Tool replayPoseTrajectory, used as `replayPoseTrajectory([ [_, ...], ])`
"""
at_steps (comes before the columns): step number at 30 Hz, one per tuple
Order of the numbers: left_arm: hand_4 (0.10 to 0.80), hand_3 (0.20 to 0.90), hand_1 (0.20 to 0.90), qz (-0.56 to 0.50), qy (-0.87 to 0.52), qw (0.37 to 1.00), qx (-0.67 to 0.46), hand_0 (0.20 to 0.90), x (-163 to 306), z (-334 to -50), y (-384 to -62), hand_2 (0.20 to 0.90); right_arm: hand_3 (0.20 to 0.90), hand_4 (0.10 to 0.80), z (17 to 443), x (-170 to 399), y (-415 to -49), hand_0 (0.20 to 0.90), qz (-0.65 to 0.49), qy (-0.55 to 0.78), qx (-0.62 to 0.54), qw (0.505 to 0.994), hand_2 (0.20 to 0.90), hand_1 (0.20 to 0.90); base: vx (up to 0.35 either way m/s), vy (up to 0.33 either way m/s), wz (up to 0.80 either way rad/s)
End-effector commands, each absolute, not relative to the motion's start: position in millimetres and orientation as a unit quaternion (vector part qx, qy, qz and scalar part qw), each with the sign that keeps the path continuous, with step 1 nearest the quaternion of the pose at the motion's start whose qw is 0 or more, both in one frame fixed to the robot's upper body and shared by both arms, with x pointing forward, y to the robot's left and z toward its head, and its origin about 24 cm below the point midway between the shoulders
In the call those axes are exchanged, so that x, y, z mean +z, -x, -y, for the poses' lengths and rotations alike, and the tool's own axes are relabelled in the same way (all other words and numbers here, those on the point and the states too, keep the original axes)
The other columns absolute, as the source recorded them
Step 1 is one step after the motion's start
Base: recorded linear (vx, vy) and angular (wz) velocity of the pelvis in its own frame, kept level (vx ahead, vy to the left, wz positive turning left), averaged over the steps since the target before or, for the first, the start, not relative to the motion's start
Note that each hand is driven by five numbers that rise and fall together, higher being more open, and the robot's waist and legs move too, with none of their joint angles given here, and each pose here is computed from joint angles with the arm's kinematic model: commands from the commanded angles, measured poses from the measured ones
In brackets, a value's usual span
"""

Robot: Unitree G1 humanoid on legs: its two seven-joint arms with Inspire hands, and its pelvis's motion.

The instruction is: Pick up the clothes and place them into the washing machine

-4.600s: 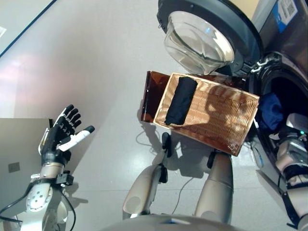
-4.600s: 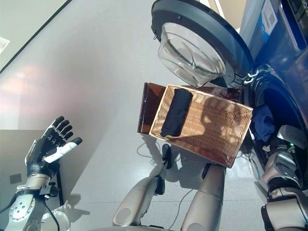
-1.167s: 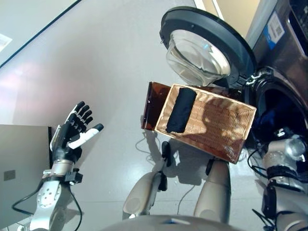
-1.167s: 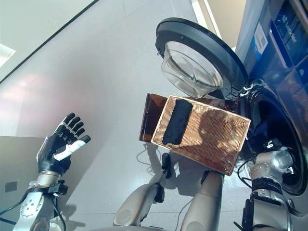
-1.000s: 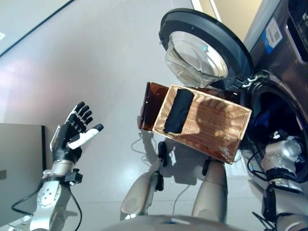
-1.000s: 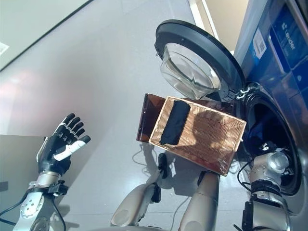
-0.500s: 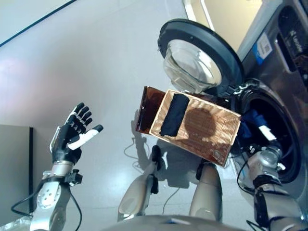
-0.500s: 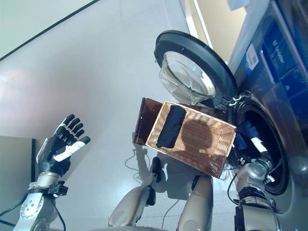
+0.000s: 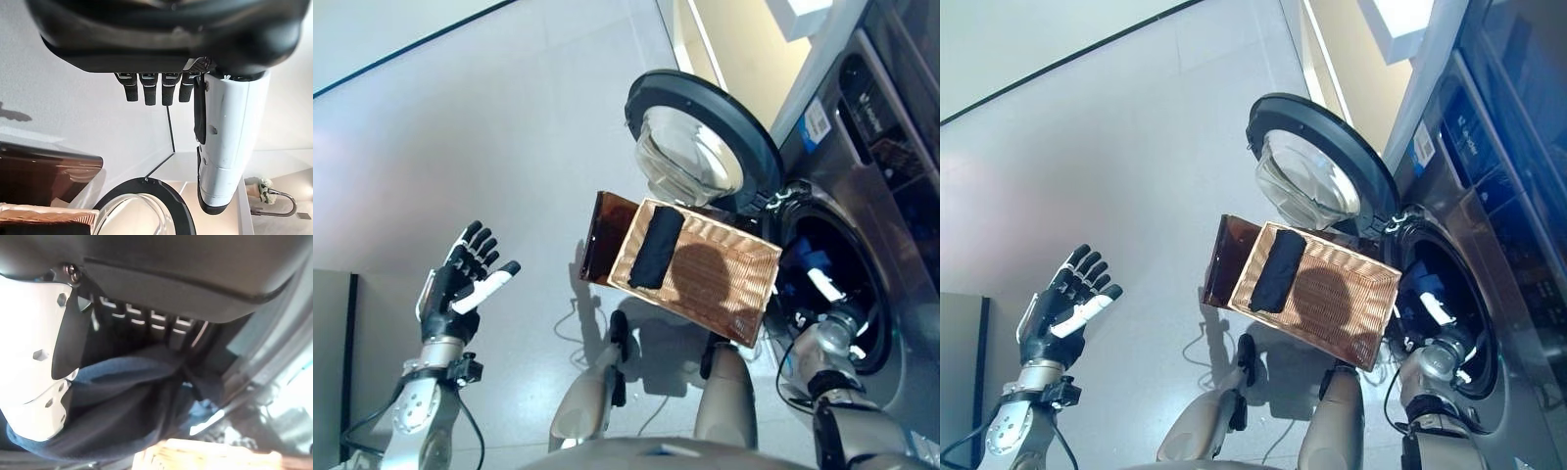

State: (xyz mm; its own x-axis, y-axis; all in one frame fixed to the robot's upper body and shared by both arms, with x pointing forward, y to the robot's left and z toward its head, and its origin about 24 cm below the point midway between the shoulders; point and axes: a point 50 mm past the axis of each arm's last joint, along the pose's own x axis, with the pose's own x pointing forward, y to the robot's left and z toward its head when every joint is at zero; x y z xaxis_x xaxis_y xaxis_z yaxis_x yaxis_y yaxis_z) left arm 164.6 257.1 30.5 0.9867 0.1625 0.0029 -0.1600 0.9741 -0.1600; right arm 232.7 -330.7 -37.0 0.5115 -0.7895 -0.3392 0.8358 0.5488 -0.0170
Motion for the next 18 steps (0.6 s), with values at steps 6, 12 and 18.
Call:
replayPoseTrajectory([
  [6, 0.8, 0.9, 0.9, 0.1, 0.056, 0.988, 0.103, 0.9, 60, -274, -165, 0.9, 0.9, 0.8, 329, -28, -244, 0.9, -0.145, -0.013, -0.43, 0.891, 0.9, 0.9, -0.028, -0.003, -0.02],
  [12, 0.8, 0.9, 0.9, 0.103, 0.046, 0.989, 0.092, 0.9, 64, -277, -164, 0.9, 0.9, 0.8, 345, -13, -256, 0.9, -0.152, -0.004, -0.443, 0.883, 0.9, 0.9, -0.051, 0.01, -0.01],
  [18, 0.8, 0.9, 0.9, 0.107, 0.046, 0.991, 0.065, 0.9, 71, -275, -163, 0.9, 0.9, 0.8, 366, 15, -269, 0.9, -0.155, 0.11, -0.413, 0.891, 0.9, 0.9, -0.05, 0.0, 0.04],
])
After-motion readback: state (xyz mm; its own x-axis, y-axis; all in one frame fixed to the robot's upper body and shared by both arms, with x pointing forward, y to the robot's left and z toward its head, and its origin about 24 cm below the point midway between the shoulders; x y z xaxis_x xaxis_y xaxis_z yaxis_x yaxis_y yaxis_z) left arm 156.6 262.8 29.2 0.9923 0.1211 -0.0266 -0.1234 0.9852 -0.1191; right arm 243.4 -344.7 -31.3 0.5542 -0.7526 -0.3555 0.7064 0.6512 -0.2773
